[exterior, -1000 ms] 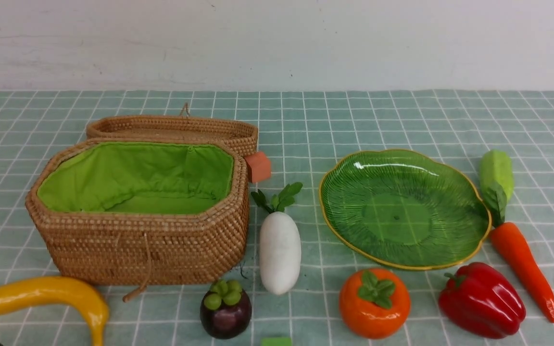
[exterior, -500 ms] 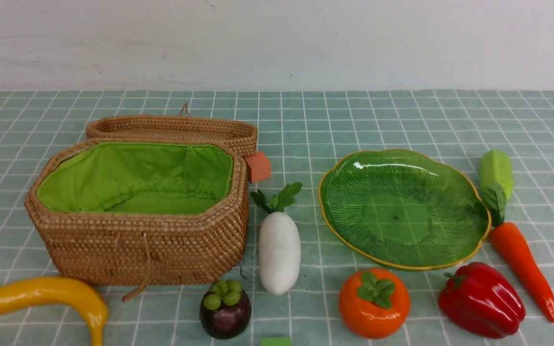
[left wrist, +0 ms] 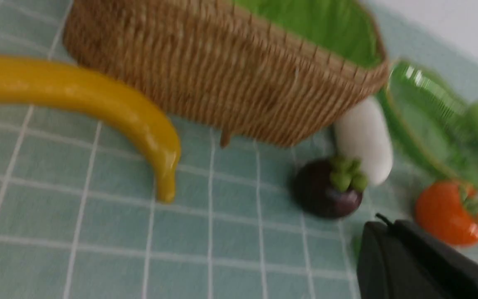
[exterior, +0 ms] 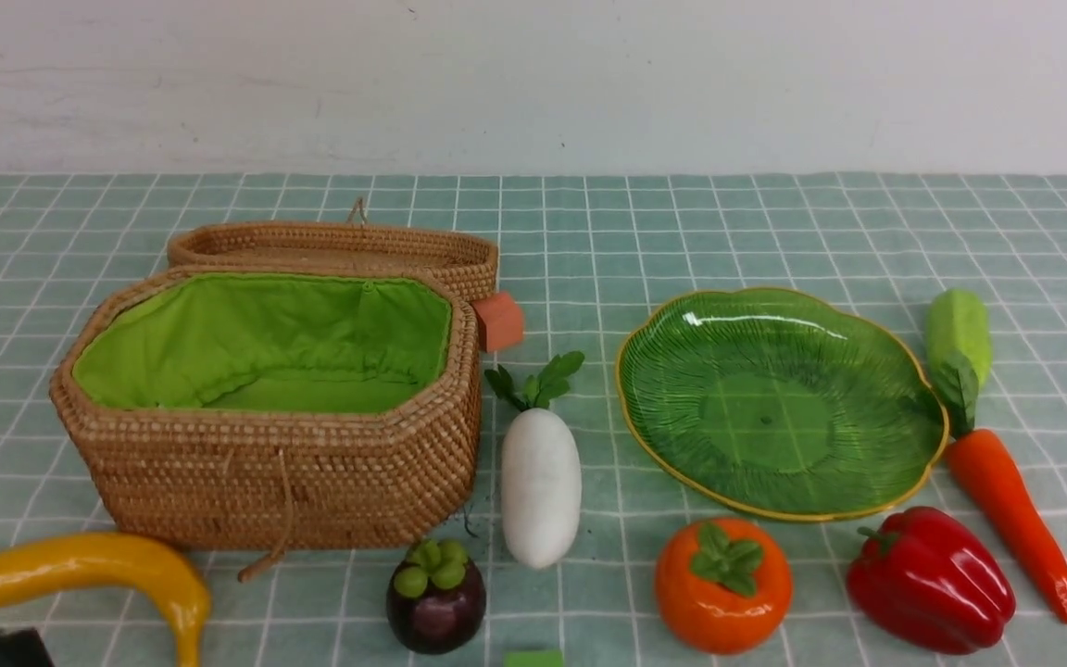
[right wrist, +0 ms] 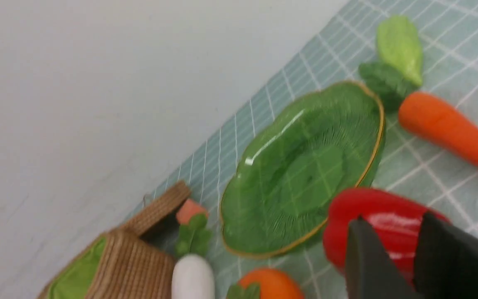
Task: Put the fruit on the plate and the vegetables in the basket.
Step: Use the left arm to grab a banana and put it into the right plate
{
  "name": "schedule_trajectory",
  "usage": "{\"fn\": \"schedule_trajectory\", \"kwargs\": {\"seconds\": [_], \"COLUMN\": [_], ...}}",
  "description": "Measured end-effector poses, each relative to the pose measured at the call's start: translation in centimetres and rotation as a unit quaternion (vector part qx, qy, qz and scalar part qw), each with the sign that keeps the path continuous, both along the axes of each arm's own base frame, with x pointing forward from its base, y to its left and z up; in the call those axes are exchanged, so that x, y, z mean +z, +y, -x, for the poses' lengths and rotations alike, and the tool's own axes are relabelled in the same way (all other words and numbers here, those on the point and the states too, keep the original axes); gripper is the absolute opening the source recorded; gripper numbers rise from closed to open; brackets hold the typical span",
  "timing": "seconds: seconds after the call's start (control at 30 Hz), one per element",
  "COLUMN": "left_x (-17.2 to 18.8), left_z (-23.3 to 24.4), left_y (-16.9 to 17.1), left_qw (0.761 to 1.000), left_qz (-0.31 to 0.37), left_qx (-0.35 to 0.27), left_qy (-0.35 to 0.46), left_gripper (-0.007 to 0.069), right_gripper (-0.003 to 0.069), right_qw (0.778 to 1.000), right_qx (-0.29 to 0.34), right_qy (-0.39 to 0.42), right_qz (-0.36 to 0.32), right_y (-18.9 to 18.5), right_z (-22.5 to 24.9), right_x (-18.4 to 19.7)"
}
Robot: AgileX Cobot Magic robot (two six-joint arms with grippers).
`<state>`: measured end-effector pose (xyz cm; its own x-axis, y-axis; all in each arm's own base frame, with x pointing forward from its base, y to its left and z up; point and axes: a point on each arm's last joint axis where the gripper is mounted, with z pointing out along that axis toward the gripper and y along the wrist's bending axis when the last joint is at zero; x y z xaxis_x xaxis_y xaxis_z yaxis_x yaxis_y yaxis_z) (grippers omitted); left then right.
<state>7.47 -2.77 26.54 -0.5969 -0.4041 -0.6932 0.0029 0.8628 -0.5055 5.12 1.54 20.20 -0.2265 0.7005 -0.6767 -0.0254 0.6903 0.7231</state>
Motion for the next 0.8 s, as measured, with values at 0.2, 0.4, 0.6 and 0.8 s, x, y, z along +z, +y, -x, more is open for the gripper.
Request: {"fn": "schedule_trajectory", "kwargs": {"seconds": [0.2, 0.4, 0.6, 0.8], "left_x": [1.6, 3.2, 5.2, 5.2], "left_z": [-4.1, -7.5, -12.7, -14.7], "left_y": [-0.5, -0.6, 0.1, 2.7], "left_qw": [0.985, 0.973, 0.954, 0.917], "left_qz": [-0.073, -0.111, -0.174, -0.248], "left_qx": [-0.085, -0.116, -0.136, -0.228], "left_qy": [0.134, 0.164, 0.204, 0.213], "left_gripper": [-0.0013, -0.0013, -0.0013, -0.0013], "right_gripper": [-0.0006, -0.0018, -0.0018, -0.0013], "right_qw": [0.968, 0.899, 0.839, 0.833], "right_qx": [0.190, 0.319, 0.368, 0.374], "right_qy": [0.022, 0.058, 0.030, 0.029], "right_qz": [0.164, 0.296, 0.399, 0.408], "right_y": [1.9, 2.4, 2.5, 2.5], "right_z": [2.7, 4.0, 4.0, 4.0], "right_x": [8.0, 13.8, 17.7, 17.7]}}
